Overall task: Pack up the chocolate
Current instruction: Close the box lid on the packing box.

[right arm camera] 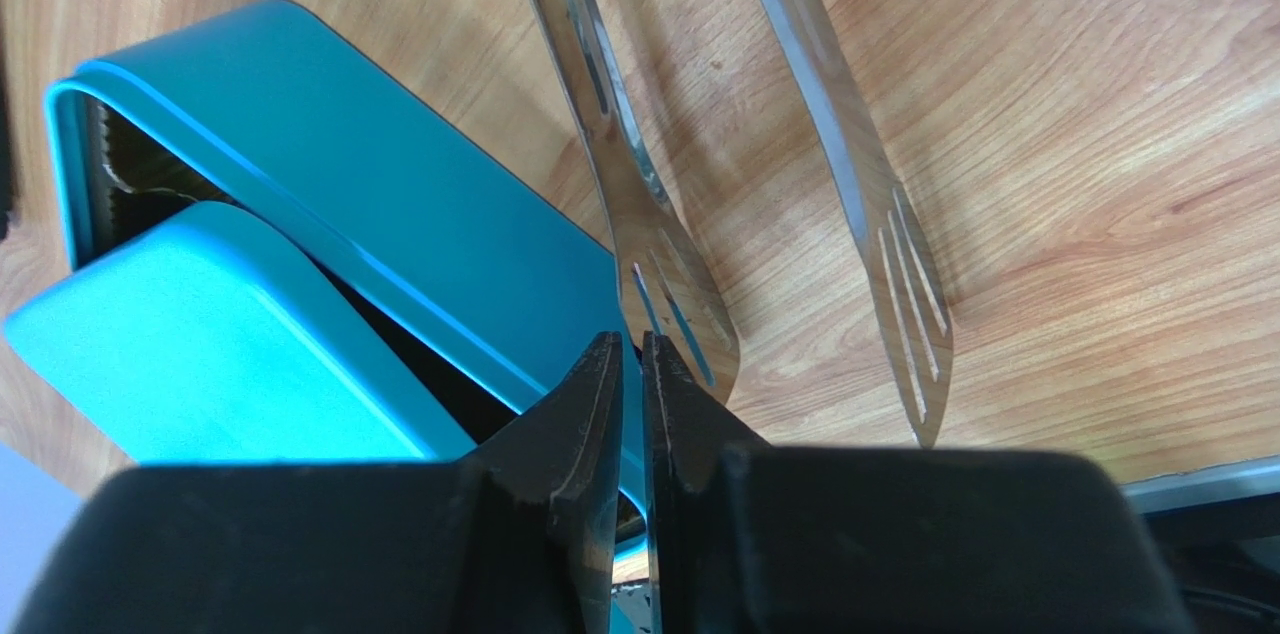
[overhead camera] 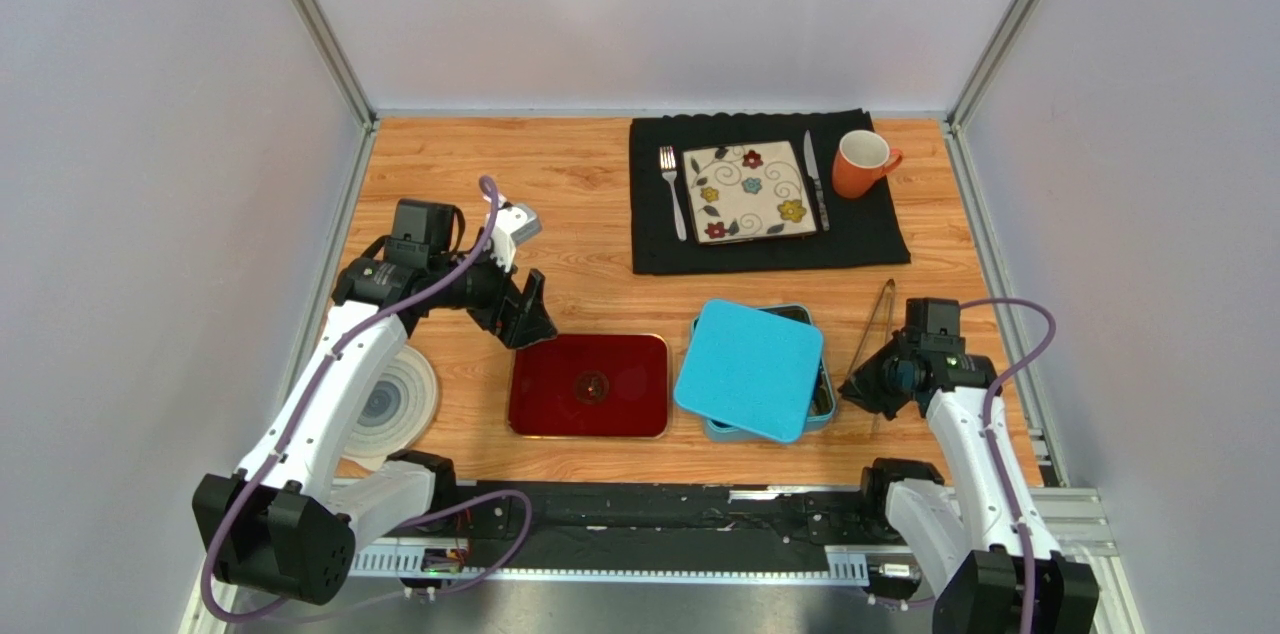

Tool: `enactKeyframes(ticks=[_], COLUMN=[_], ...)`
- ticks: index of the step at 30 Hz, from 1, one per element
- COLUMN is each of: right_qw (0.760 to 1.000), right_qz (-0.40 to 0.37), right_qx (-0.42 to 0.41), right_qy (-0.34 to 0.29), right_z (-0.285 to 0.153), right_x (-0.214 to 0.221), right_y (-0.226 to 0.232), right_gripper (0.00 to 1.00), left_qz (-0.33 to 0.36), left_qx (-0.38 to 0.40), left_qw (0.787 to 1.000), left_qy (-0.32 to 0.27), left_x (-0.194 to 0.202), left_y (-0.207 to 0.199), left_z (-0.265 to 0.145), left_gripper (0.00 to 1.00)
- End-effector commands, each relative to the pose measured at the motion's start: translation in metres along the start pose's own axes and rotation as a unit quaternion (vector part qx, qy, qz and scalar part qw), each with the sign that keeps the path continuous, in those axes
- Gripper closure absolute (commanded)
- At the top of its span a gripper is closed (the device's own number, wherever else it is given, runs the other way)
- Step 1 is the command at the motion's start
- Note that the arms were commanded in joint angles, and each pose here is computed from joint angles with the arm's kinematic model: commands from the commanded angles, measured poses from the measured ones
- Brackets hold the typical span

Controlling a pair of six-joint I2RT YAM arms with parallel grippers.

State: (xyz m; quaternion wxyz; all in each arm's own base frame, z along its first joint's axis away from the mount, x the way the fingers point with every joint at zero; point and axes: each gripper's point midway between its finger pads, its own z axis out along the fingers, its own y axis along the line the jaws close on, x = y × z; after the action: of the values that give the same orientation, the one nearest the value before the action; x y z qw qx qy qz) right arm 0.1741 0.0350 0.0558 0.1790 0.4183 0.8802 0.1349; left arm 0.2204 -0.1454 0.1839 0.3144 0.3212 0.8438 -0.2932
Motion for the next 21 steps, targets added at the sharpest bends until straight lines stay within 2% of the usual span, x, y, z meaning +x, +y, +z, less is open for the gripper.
enactKeyframes(ticks=[1,21], right_qw=[1.0,0.997], right_qz=[0.001,-0.058], right_qx=[-0.021,-0.041], right_qy=[-0.002,0.024], right_z=[0.002,0.005], right_x=[0.002,0.041], right_y=[0.009,0.042], right_gripper=[0.88,0.88], left_qz=[0.024,0.024], left_qx=[0.0,-0.015], left_qw=[0.999,0.999], left_qy=[-0.027,-0.015], left_x=[-0.018,-0.01], left_y=[-0.005,0.002], left_z=[-0.008,-0.005], left_gripper=[0.01,0.01])
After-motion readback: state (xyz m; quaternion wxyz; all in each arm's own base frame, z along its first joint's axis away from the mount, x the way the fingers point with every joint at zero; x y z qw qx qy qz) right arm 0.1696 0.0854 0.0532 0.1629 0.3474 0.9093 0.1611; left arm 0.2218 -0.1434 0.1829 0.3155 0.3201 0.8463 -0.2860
